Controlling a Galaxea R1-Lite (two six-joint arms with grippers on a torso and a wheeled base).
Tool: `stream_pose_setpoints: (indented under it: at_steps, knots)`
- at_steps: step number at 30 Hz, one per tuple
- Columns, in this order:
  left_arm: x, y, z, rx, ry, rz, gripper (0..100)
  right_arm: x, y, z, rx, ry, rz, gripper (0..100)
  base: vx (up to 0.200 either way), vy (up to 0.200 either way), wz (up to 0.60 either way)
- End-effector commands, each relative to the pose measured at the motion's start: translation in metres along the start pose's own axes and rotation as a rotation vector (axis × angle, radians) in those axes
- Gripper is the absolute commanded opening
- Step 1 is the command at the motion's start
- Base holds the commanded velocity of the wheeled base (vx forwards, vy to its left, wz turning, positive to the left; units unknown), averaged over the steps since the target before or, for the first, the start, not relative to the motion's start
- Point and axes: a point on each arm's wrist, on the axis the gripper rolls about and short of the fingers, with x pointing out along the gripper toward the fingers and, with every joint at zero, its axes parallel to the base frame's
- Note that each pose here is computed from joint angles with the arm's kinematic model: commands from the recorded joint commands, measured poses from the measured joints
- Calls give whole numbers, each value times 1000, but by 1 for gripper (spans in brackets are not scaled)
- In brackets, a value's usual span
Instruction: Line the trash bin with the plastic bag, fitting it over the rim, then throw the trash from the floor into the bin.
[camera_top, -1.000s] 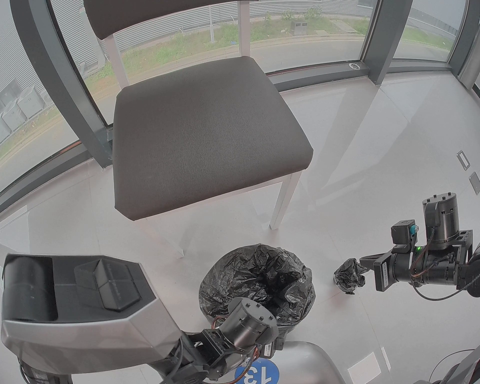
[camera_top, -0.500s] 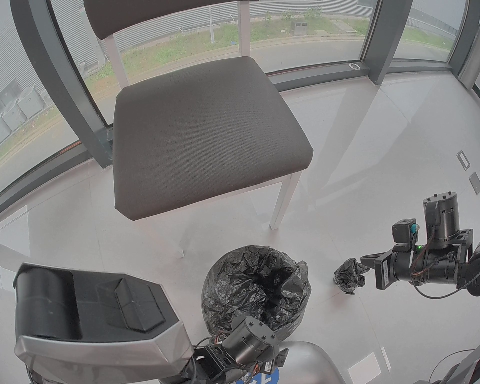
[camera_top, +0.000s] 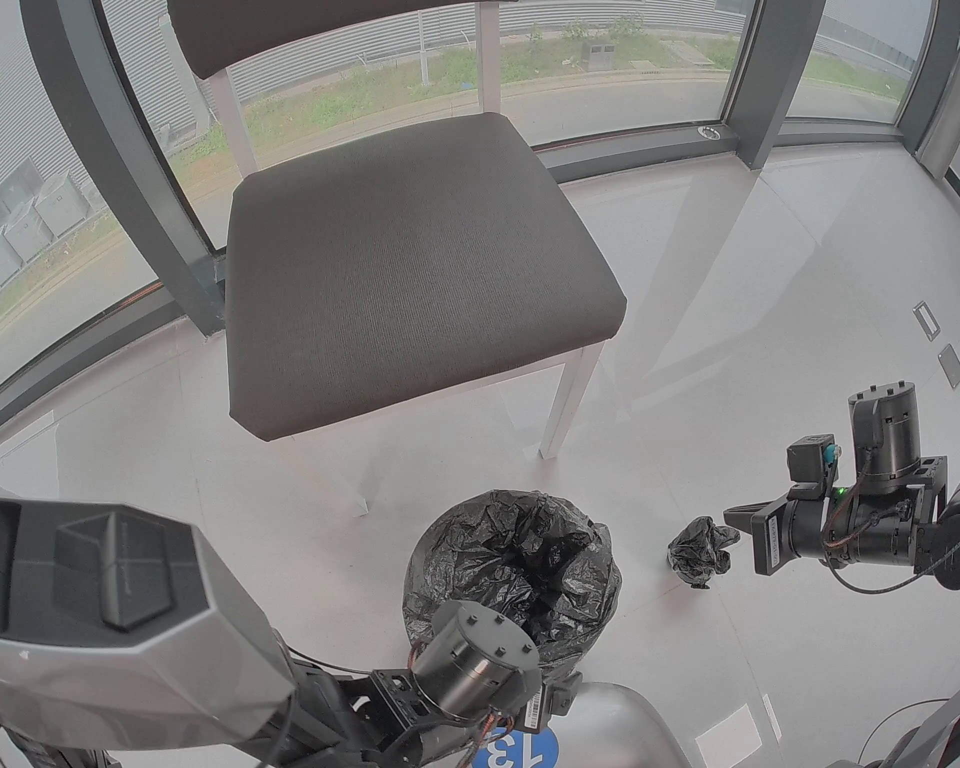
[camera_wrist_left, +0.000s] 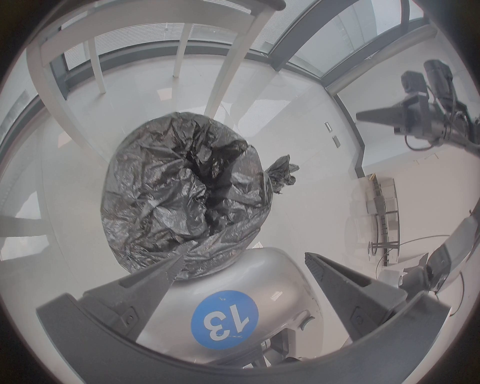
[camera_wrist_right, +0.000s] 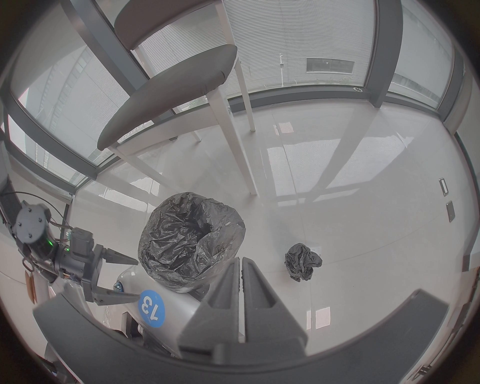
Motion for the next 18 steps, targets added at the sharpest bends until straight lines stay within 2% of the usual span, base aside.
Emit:
stream_pose_setpoints:
  at_steps: [1, 5, 9, 11, 12, 13, 15, 18]
  knots:
    - [-4, 8, 25, -41, -80, 15, 100, 0, -6, 4, 12, -12, -23, 0, 0, 0, 0]
    - [-3, 20, 42, -16, -151, 97, 100, -1, -8, 8, 13, -28, -37, 0, 0, 0, 0]
    - [-11, 30, 56, 74, -191, 175, 100, 0, -10, 11, 13, -36, -45, 0, 0, 0, 0]
    - [-22, 37, 77, 146, -204, 222, 100, -1, -14, 10, 15, -36, -60, 0, 0, 0, 0]
    - [-23, 36, 79, 148, -206, 222, 100, -1, -15, 10, 15, -36, -61, 0, 0, 0, 0]
    - [-36, 33, 101, 165, -252, 246, 100, 0, -23, 9, -1, -32, -89, 0, 0, 0, 0]
    - [-53, 31, 123, 166, -281, 280, 100, 4, -33, 5, -36, -5, -119, 0, 0, 0, 0]
    - [-83, 25, 150, 194, -246, 327, 100, 13, -56, -1, -92, 38, -155, 0, 0, 0, 0]
